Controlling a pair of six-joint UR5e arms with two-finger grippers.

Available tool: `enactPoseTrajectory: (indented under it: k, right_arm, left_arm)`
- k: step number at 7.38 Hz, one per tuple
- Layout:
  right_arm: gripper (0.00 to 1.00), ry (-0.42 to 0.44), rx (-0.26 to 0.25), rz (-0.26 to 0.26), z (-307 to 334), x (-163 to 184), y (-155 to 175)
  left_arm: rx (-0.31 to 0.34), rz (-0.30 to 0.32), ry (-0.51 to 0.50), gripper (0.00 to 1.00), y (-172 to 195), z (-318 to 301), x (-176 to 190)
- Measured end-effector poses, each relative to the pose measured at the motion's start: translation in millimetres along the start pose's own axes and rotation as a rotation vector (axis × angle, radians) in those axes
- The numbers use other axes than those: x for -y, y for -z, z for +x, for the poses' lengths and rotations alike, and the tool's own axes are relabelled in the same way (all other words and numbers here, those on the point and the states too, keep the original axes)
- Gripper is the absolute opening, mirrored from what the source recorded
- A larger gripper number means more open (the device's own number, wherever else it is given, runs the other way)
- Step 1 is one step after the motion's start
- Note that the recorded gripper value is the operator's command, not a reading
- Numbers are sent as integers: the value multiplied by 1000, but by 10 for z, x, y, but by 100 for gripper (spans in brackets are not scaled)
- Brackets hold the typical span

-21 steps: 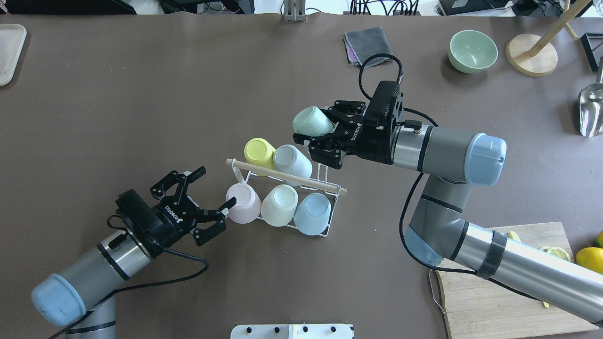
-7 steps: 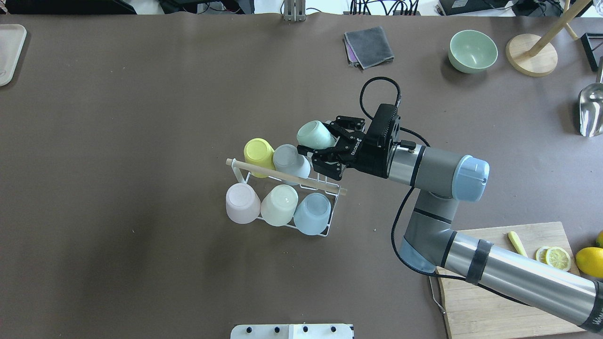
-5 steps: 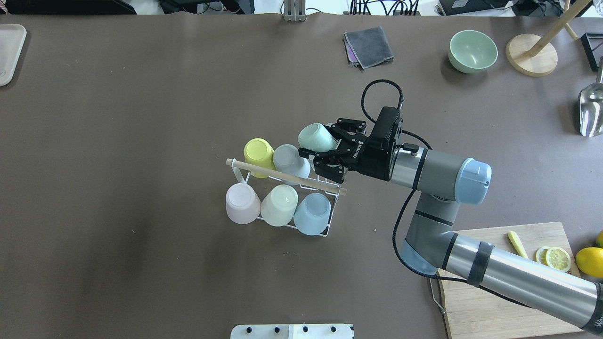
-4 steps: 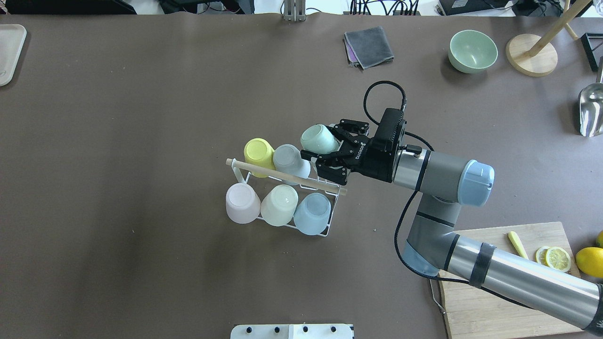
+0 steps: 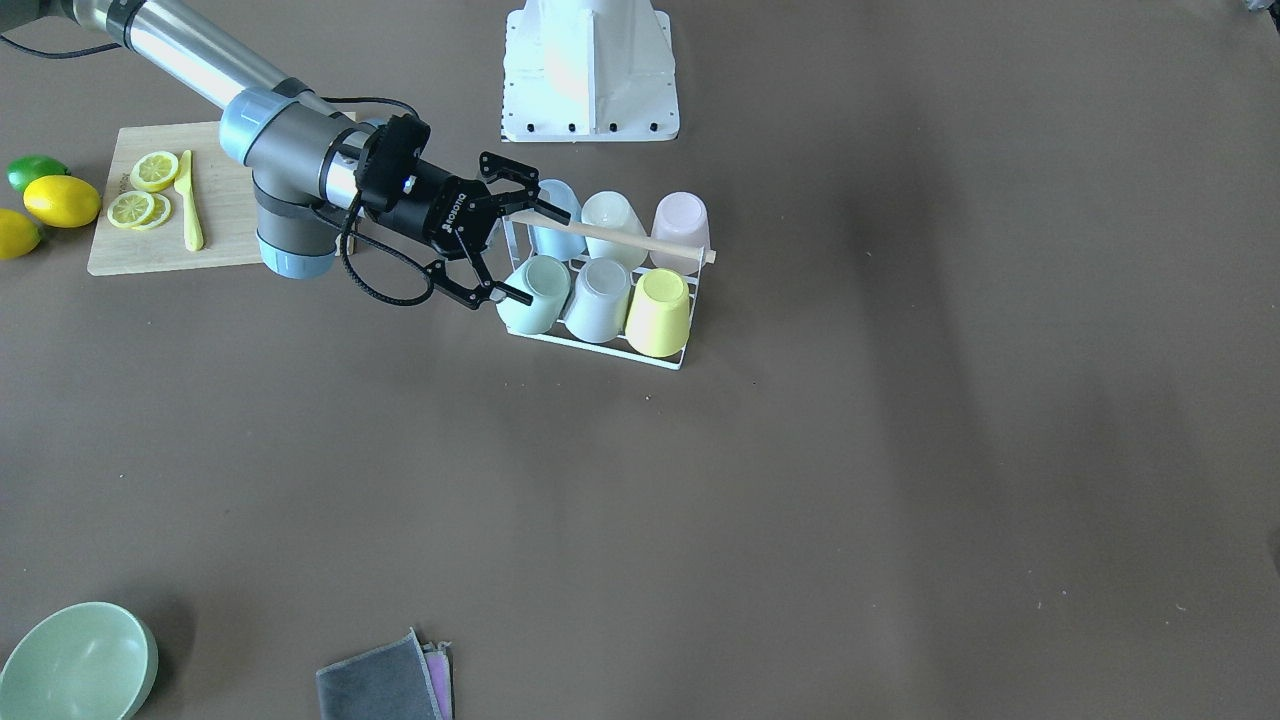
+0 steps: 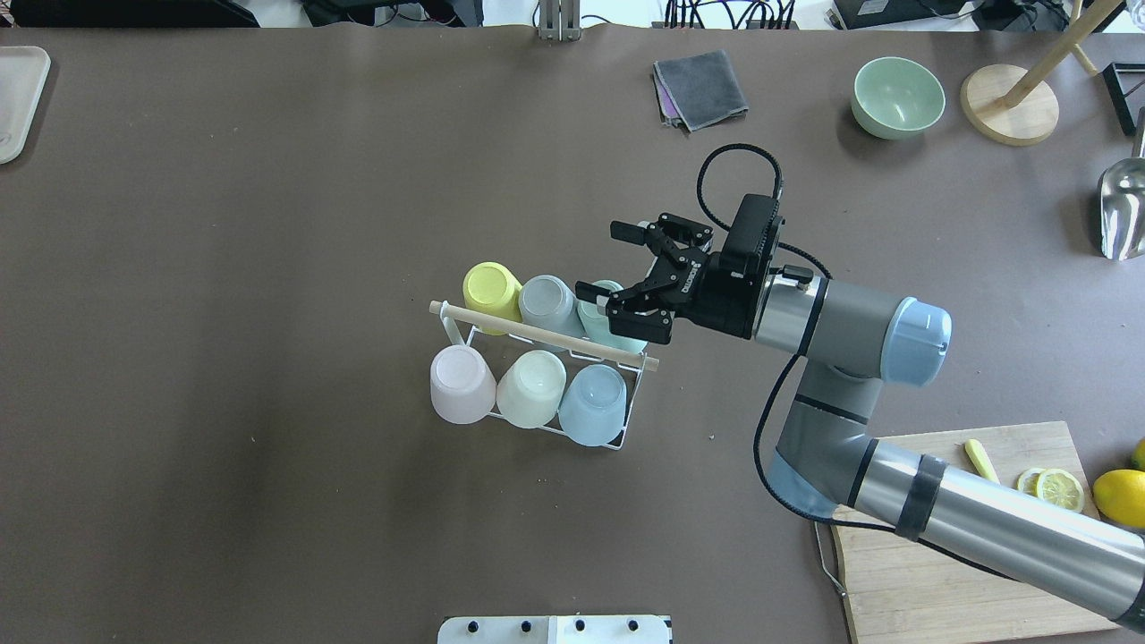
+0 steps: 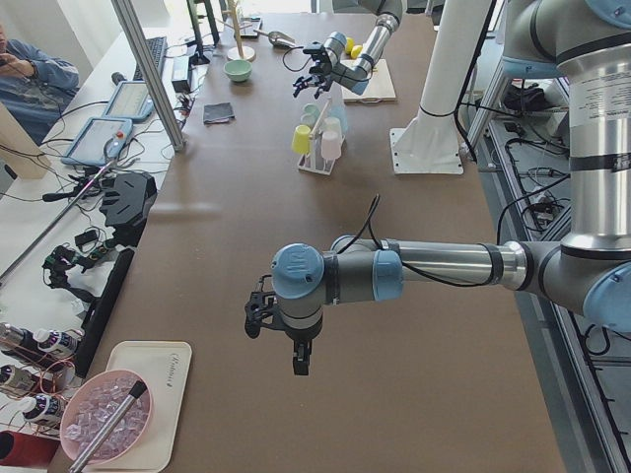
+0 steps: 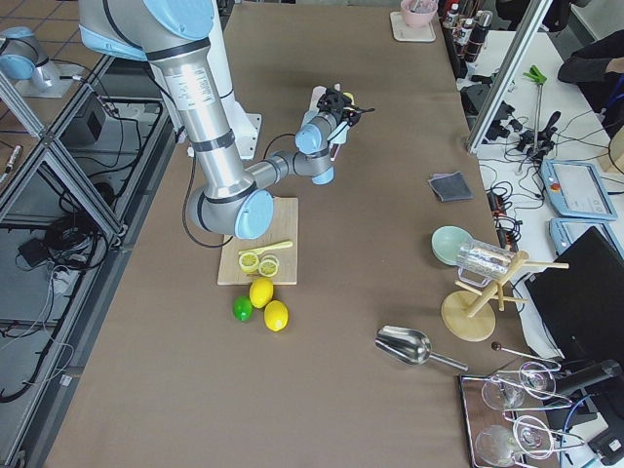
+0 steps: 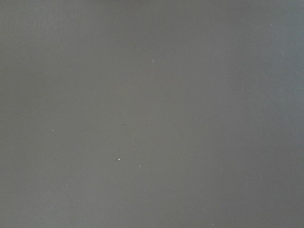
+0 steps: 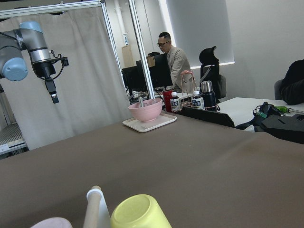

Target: Place cup on cup holder

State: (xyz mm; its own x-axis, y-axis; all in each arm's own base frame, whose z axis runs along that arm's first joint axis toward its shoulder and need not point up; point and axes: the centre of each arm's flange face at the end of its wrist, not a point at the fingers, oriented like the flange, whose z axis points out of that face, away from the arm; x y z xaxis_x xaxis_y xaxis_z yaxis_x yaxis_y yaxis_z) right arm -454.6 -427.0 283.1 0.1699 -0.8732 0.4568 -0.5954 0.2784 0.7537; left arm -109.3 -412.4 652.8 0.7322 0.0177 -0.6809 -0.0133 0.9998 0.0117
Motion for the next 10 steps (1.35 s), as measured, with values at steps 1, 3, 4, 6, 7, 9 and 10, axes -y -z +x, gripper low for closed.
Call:
enactPoseTrajectory:
  k: [1, 3, 4, 6, 7, 9, 10]
  right_arm:
    - [100, 27, -16, -70, 249, 384, 13]
    - [100, 25, -58, -248, 547, 1037, 33]
    - [100, -2, -96, -338, 703, 1216, 101]
    - [100, -116, -251, -540, 1063, 1543, 524]
    - [100, -178, -357, -618, 1192, 1459, 918]
    - [100, -290, -563, -739, 1532, 1114, 1670]
    - [100, -384, -668, -810, 1777, 1081, 1987]
  left_arm:
    - [26, -7, 2, 98, 0, -29, -18]
    - [55, -16, 13, 98, -3, -75, -111]
    - [57, -5, 9, 98, 51, -35, -191]
    - [57, 5, 0, 98, 92, 24, -313]
    - [58, 8, -4, 98, 104, 38, -322]
    - [59, 19, -12, 98, 126, 56, -302]
    - [59, 20, -13, 98, 126, 55, -301]
